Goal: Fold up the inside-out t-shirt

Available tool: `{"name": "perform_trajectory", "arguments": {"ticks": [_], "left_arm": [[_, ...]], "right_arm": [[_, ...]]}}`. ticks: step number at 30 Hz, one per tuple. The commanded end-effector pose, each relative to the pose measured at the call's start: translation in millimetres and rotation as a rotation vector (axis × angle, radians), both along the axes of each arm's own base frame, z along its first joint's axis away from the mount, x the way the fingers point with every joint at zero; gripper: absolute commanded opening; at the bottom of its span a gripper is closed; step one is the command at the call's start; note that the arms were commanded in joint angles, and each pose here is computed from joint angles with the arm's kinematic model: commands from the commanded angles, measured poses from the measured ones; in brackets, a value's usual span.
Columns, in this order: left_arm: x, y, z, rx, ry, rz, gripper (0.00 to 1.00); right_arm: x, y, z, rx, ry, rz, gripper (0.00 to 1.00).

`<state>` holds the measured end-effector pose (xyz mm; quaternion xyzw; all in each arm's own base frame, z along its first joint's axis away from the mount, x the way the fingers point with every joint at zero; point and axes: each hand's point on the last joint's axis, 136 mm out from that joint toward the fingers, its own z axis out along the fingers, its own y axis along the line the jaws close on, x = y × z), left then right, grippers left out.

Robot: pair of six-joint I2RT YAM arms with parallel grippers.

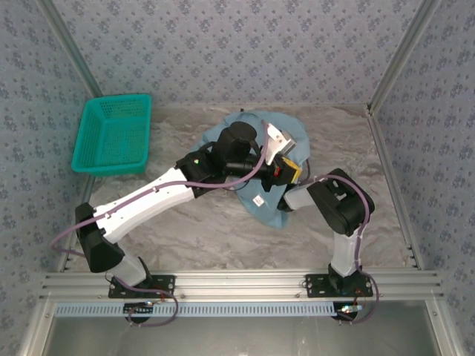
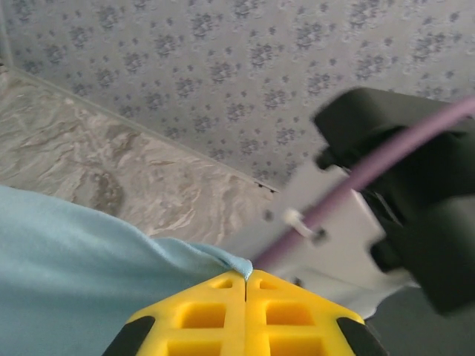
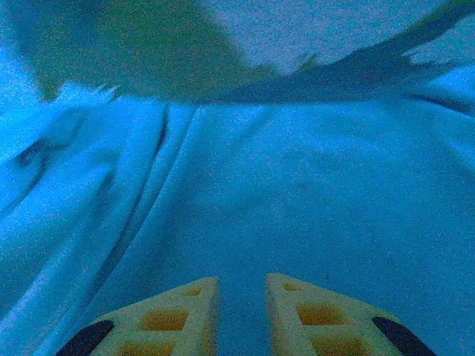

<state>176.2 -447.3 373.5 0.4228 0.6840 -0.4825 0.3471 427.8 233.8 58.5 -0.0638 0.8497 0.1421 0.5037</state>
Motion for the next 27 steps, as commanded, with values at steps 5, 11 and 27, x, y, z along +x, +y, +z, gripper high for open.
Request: {"name": "perform_trajectory", "arguments": {"ticks": [5, 11, 27], "left_arm": [[-47.5, 8.9, 56.4, -0.17, -0.089, -0.157, 0.0], [-63.6, 14.3, 71.6, -0.221, -0.091, -0.215, 0.0], [-81.7, 44.3, 111.1, -0.305, -0.17, -0.238, 0.0]], "right_arm": [[14.0, 1.6, -7.6, 0.039, 0.087, 0.018, 0.34], [32.3, -1.5, -12.0, 0.031, 0.168, -0.031, 0.45], [62.2, -10.4, -24.2, 0.053, 0.359, -0.171, 0.62]]}}
